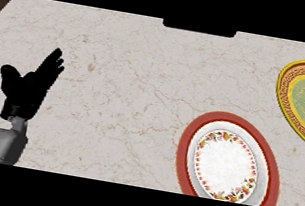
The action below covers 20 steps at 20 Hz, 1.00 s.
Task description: Pick the lemon from the plate and place it in the plate
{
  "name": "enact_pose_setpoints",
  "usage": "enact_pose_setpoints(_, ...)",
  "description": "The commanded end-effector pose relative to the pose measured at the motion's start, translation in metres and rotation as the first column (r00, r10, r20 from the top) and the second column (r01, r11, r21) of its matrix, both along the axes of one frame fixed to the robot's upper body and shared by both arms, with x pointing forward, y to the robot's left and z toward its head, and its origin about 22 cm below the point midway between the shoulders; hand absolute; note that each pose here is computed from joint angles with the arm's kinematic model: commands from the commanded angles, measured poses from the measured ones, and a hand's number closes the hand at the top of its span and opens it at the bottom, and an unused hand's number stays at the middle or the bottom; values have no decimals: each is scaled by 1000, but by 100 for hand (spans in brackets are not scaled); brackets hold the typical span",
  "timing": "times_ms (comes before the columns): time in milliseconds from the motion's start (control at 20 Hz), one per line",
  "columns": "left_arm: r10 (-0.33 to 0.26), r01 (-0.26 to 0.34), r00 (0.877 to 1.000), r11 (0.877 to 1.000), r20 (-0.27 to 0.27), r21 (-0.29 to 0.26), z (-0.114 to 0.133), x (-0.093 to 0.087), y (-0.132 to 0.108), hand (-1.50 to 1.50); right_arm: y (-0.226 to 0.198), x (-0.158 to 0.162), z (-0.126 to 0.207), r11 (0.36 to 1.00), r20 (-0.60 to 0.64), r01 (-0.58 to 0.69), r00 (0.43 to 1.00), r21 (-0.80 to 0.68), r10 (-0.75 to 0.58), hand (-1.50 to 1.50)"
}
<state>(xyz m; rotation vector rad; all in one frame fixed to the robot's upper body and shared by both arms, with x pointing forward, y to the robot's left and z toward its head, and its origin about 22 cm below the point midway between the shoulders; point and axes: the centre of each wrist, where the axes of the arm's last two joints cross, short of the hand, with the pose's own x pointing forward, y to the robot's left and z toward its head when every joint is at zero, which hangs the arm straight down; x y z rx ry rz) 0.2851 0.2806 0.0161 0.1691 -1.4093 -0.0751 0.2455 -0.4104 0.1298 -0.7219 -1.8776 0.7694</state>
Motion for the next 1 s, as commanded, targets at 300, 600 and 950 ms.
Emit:
enact_pose_setpoints(300, -23, 23, 1000, 1000, -6, 17, 16, 10, 19, 0, -72, 55, -19, 992, -49, 120, 991, -28, -121, 150)
enact_pose_setpoints(600, -28, 28, 1000, 1000, 4, 2, 10, 8, 9, 0, -93, 58, -32, 968, -174, 84, 977, -237, -127, 150)
enact_pose_setpoints(950, -43, 43, 999, 999, 22, 0, 5, 4, 6, 0, -97, 73, -51, 996, -345, -25, 939, -84, -5, -150)
